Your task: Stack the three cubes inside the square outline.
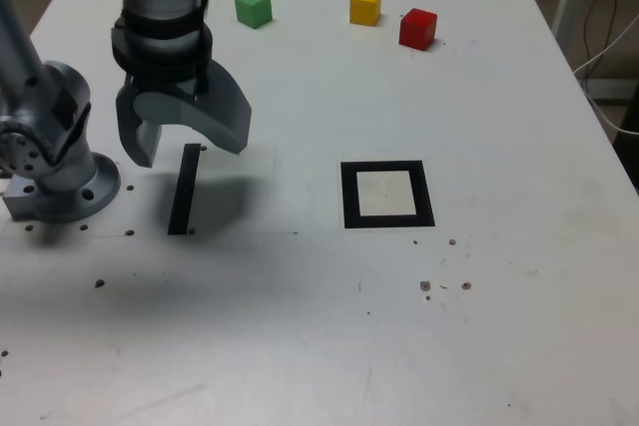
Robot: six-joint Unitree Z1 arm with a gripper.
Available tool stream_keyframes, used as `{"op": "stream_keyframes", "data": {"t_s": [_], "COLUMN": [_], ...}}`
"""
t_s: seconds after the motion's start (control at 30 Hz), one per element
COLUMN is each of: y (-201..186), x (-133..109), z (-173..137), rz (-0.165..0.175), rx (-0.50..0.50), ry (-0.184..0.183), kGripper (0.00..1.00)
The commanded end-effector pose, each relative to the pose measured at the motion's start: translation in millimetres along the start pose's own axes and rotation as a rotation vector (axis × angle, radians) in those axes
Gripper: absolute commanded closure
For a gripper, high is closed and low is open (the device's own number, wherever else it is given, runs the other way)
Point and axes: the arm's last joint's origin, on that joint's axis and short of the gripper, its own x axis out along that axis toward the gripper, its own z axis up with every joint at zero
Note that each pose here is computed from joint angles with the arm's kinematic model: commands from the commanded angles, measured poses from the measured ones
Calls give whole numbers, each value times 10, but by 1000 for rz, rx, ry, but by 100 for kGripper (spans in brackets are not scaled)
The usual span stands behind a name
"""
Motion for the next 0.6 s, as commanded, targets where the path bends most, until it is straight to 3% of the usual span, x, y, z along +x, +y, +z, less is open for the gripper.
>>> {"op": "stream_keyframes", "data": {"t_s": [0.0,0.57], "y": [-1,-1], "x": [-13,-24], "z": [-10,6], "rz": [-2,-1], "rx": [0,0], "ry": [-6,-10], "kGripper": [1,1]}}
